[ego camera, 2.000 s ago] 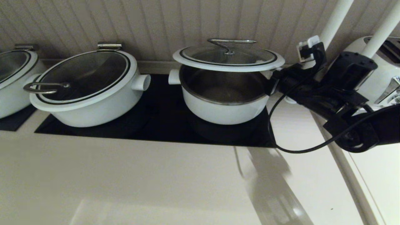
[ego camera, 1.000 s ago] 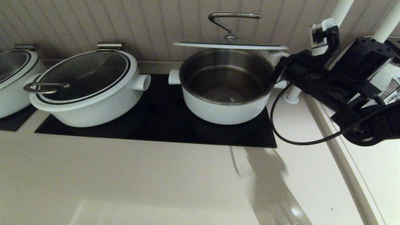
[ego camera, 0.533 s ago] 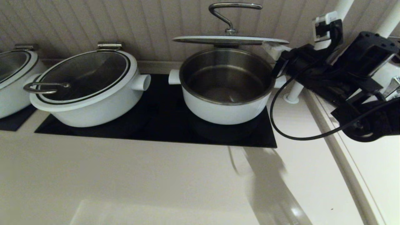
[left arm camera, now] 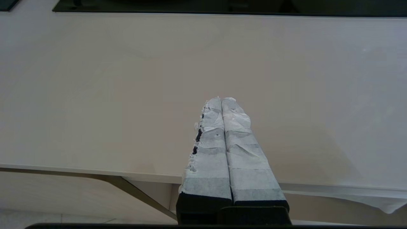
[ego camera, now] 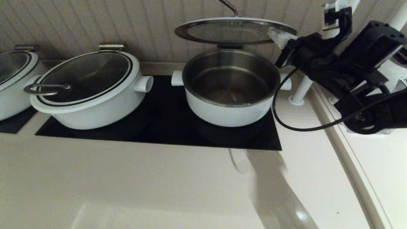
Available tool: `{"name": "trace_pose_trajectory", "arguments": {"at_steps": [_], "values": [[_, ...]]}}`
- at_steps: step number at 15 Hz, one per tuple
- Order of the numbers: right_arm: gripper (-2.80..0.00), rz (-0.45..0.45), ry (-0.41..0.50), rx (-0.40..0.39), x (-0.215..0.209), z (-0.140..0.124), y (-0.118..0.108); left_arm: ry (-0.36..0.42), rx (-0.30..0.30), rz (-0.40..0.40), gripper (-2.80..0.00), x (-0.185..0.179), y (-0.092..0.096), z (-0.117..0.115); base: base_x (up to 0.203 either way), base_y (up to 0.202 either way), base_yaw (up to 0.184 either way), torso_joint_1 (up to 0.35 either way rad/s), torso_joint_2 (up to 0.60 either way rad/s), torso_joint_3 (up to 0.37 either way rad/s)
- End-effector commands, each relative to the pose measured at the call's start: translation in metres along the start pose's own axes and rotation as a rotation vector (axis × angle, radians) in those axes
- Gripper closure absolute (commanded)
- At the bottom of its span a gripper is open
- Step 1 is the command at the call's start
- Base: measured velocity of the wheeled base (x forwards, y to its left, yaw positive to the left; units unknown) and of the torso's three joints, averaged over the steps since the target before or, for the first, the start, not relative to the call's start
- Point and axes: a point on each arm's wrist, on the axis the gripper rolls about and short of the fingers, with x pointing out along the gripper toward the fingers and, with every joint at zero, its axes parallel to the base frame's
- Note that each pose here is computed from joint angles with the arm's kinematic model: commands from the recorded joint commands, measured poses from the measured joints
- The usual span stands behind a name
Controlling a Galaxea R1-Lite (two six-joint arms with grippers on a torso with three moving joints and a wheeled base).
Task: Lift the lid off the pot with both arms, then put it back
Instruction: Open the pot lid completely
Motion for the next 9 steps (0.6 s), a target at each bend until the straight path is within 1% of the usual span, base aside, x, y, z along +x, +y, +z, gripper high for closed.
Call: {"name": "trace_pose_trajectory", "arguments": {"at_steps": [1,9], "values": [[0.00,0.001,-0.019,-0.006,0.005,0.000,-0.001,-0.001,0.000,0.001,0.00,0.000,0.000,0.000,0.000,0.000,0.000,0.000,0.00,0.000],[0.00,-0.010,-0.072,-0.026,0.015,0.015,-0.009,-0.001,0.000,0.001,0.00,0.000,0.000,0.000,0.000,0.000,0.000,0.000,0.00,0.000]]}}
